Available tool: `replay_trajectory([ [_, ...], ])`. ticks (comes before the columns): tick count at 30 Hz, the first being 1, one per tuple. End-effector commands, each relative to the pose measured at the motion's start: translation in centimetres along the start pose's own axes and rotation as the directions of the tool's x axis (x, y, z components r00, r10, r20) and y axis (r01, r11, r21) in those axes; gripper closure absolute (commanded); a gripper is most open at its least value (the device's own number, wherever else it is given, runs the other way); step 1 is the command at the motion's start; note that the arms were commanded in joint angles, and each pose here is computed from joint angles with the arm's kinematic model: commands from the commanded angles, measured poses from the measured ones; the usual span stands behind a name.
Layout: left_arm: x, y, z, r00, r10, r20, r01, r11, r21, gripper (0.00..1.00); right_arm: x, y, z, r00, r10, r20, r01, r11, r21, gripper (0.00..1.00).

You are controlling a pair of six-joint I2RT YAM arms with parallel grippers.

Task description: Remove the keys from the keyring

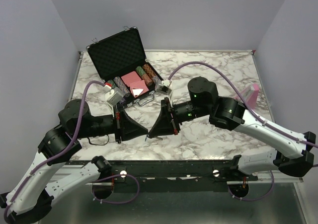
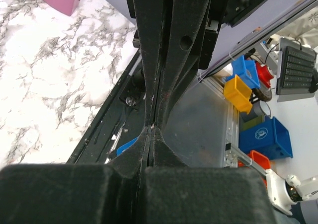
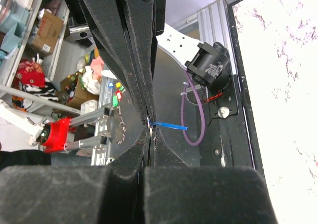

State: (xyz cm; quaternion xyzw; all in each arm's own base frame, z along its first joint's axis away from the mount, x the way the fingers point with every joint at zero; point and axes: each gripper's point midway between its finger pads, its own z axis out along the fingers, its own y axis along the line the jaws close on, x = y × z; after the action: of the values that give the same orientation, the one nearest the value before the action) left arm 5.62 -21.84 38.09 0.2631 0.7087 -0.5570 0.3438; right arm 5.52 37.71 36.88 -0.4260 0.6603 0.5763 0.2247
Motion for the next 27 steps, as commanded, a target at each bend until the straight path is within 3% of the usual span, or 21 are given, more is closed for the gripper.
replay_trajectory([
  [1,-0.8,-0.2,0.0,0.998,-0.041,0.056,0.041,0.999,0.007,1.00,-3.3,1.1,-0.5,0.986,-0.059,0.156,0.059,0.998,0.001,0.99],
  [14,-2.5,-0.4,-1.3,0.987,-0.033,0.159,0.040,0.998,-0.041,1.00,-5.9,2.4,-0.9,0.954,-0.080,0.290,0.094,0.995,-0.036,0.99],
  [27,-3.9,1.7,-2.1,0.953,-0.073,0.295,0.121,0.982,-0.146,1.00,-7.9,2.4,-1.3,0.918,-0.103,0.384,0.116,0.993,-0.012,0.99],
])
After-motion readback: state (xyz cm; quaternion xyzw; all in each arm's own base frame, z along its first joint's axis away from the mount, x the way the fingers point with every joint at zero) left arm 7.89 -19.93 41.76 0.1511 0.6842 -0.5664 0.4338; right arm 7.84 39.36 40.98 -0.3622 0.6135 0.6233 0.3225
